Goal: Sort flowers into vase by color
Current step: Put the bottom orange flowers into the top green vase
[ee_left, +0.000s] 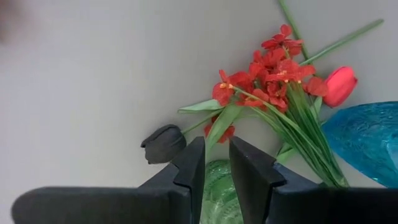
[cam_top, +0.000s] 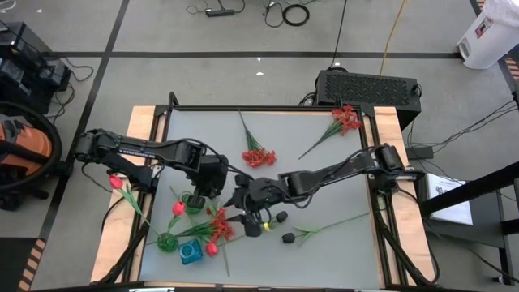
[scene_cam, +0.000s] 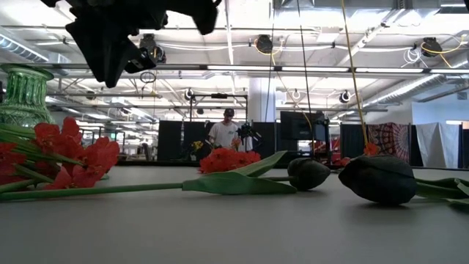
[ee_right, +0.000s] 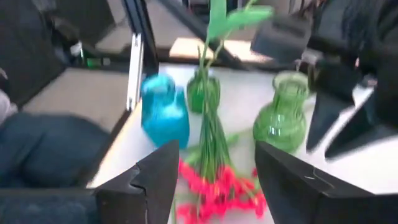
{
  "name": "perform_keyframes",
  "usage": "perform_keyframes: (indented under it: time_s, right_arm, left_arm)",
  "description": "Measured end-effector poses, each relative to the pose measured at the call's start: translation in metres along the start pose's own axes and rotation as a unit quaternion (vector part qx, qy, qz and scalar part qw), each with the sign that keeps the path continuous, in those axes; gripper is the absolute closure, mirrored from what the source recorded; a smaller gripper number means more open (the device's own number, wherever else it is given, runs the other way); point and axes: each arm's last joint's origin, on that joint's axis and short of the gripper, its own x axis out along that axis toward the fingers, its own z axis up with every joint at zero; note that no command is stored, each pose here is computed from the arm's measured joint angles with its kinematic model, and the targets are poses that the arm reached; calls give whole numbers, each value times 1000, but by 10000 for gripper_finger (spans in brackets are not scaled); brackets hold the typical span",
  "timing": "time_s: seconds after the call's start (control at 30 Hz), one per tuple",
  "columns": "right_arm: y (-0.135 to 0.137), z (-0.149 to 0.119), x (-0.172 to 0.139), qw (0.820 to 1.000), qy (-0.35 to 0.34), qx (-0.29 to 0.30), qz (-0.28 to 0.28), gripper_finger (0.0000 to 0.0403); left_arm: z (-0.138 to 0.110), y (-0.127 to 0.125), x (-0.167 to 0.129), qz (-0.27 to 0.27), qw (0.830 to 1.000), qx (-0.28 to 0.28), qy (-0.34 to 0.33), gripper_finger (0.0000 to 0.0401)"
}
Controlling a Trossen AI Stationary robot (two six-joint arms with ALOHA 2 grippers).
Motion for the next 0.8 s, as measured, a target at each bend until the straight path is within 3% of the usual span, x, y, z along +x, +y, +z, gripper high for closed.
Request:
perform_keyframes:
  time_s: [0.23,0.4,0.53,0.63,0.8]
  right_arm:
    - [13,-1,-35,993,108,-39,-4,200]
    - [10,-15,-52,973,207,-51,-84,200]
    - [3,-27,-61,945,278,-63,-162,200]
    - [-2,-33,-66,927,309,-60,-202,200]
    - [-9,-47,-66,916,335,-57,-214,200]
  left_arm:
    - [0,-7,1,-20,1000,11,1,321]
    - [3,-19,4,-41,999,13,-4,321]
    - [6,-24,5,-44,999,-2,-17,320]
    - [6,-27,6,-42,999,-18,-16,303]
    - [3,-28,21,-35,999,-38,9,251]
